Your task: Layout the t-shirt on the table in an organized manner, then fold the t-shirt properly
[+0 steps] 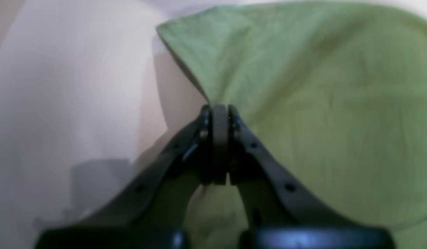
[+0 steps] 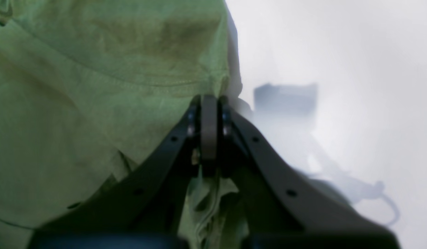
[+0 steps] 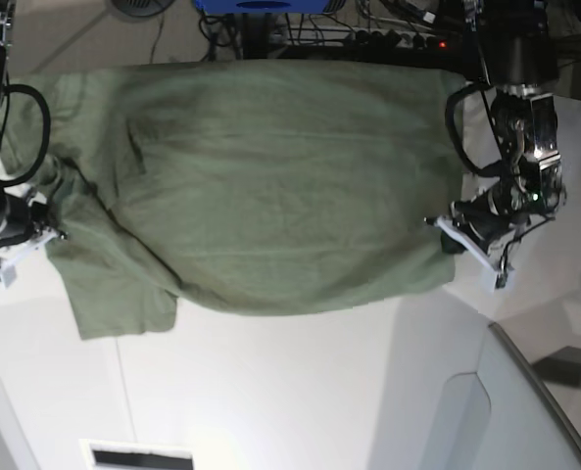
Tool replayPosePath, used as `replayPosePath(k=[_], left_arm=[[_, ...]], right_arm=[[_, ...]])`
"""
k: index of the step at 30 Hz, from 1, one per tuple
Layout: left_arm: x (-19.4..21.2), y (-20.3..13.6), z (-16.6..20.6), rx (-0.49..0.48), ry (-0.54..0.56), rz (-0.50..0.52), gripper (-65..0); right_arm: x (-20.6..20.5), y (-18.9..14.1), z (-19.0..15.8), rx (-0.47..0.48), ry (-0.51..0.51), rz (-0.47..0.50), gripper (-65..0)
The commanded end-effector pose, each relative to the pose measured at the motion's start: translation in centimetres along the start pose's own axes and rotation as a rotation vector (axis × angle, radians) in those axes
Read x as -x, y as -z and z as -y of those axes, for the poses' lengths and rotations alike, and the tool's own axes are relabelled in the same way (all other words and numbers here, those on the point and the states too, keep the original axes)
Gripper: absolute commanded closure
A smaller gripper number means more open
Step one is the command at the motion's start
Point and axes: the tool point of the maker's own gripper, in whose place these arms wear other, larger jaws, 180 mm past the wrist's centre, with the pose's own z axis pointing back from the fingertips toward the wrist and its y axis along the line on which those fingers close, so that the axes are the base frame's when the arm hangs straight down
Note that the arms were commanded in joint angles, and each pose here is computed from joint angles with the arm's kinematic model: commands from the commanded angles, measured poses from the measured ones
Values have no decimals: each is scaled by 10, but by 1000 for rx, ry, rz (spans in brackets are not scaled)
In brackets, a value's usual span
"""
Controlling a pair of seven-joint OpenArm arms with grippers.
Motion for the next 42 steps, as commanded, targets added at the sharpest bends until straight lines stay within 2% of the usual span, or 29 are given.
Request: replayPosePath(k=[1,5,13,16,18,21,23,25,29,32,39,42], left_arm=[[-18,-11,-2,-7,30,52,0],[6,-26,3,-10,64,22,0],[38,-29,-15,-138,172,-78,0],[52,-30,-17,-167,196,-112,-221],[62,-32,-21,-182,209,-139,-329],[69,-33,-21,-183,211,-155,-443],[67,-34,-24,-188,215,-152,-474],[62,-37,-33,-211,195,-138,-471],[25,-44,-65,-289,97,-45,-471],[3,-38,-80,-309,36,-5,-471],[-9,3,-87,-257,-85,-46,-471],[-11,21,-79,-194,-93,-45,-471]], right_arm=[[-22,-8,3,3,-8,54,0],[-22,-8,3,3,-8,56,0],[-22,-7,3,2,-7,54,0],[-22,-7,3,2,-7,52,0],[-22,-7,3,2,-7,52,0],[-22,-7,3,2,-7,52,0],[-22,-7,3,2,-7,52,0],[-22,-7,3,2,-7,52,0],[-22,-8,3,3,-8,52,0],[-22,-8,4,5,-8,53,0],[-22,-8,3,3,-8,52,0],[-22,-8,3,3,-8,52,0]])
